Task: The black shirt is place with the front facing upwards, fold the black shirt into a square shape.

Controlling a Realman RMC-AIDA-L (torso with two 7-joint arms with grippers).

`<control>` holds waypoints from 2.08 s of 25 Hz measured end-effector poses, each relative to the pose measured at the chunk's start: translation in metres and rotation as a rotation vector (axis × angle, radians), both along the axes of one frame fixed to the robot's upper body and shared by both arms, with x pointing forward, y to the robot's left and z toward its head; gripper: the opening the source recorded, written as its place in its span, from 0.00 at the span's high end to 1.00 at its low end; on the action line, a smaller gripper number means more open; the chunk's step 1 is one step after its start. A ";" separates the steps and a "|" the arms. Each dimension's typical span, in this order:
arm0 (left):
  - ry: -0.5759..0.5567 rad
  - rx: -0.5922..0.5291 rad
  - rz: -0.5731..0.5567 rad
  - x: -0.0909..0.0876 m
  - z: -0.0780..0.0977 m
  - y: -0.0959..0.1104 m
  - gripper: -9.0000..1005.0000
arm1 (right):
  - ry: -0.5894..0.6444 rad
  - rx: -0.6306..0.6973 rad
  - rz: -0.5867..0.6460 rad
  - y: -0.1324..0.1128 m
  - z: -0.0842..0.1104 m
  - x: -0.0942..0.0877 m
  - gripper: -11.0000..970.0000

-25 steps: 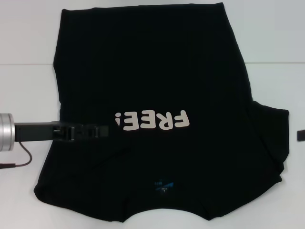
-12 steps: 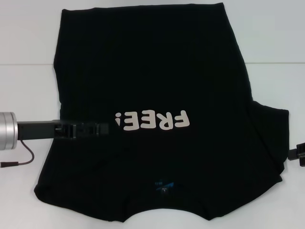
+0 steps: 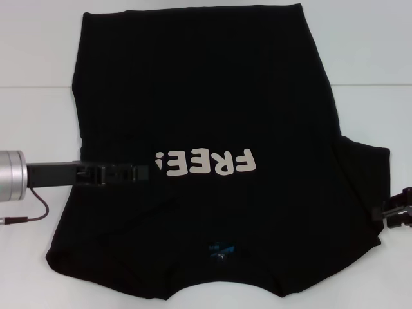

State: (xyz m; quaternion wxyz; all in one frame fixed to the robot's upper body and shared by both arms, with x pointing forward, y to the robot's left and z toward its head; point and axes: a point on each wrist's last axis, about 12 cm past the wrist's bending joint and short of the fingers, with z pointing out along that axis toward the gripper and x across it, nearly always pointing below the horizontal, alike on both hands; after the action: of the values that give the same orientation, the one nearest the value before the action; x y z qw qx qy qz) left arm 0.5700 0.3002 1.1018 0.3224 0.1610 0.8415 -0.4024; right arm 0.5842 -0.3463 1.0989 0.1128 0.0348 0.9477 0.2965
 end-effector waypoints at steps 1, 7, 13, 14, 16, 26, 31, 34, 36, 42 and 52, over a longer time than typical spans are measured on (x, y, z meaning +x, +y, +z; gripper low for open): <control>0.001 0.000 0.002 0.000 0.000 0.000 0.47 | 0.002 -0.007 0.003 0.001 -0.001 0.001 0.52; 0.002 0.001 0.007 0.000 0.000 0.001 0.47 | 0.019 -0.041 0.007 0.005 -0.004 0.003 0.54; 0.002 0.001 0.006 0.001 0.000 0.000 0.47 | 0.009 -0.048 0.009 0.007 -0.004 0.005 0.75; 0.002 0.001 0.007 0.001 0.000 0.000 0.47 | 0.008 -0.049 0.010 0.008 -0.003 0.006 0.79; 0.001 0.002 0.008 0.001 0.000 0.000 0.47 | 0.006 -0.050 0.011 0.008 -0.003 0.006 0.82; 0.000 0.002 0.010 0.001 0.000 0.000 0.47 | -0.022 -0.070 -0.025 -0.002 0.001 0.009 0.96; -0.003 -0.016 0.029 0.000 0.000 0.003 0.48 | -0.066 -0.109 -0.092 -0.020 0.008 0.014 0.95; -0.012 -0.044 0.048 -0.001 0.002 0.006 0.48 | -0.084 -0.129 -0.121 -0.027 0.011 0.017 0.95; -0.017 -0.067 0.065 -0.002 0.003 0.008 0.48 | -0.092 -0.138 -0.137 -0.031 0.013 0.019 0.95; -0.035 -0.137 0.133 -0.003 0.007 0.018 0.48 | -0.131 -0.133 -0.189 -0.044 0.026 0.024 0.95; -0.063 -0.198 0.148 -0.004 0.013 0.019 0.48 | -0.170 -0.125 -0.217 -0.057 0.043 0.031 0.95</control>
State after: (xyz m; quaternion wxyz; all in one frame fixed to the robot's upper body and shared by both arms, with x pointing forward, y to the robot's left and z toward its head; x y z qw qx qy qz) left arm 0.5664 0.3196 1.1149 0.3917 0.0782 0.7968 -0.4534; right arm 0.6155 -0.4028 1.1418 0.2261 0.1044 0.9420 0.2249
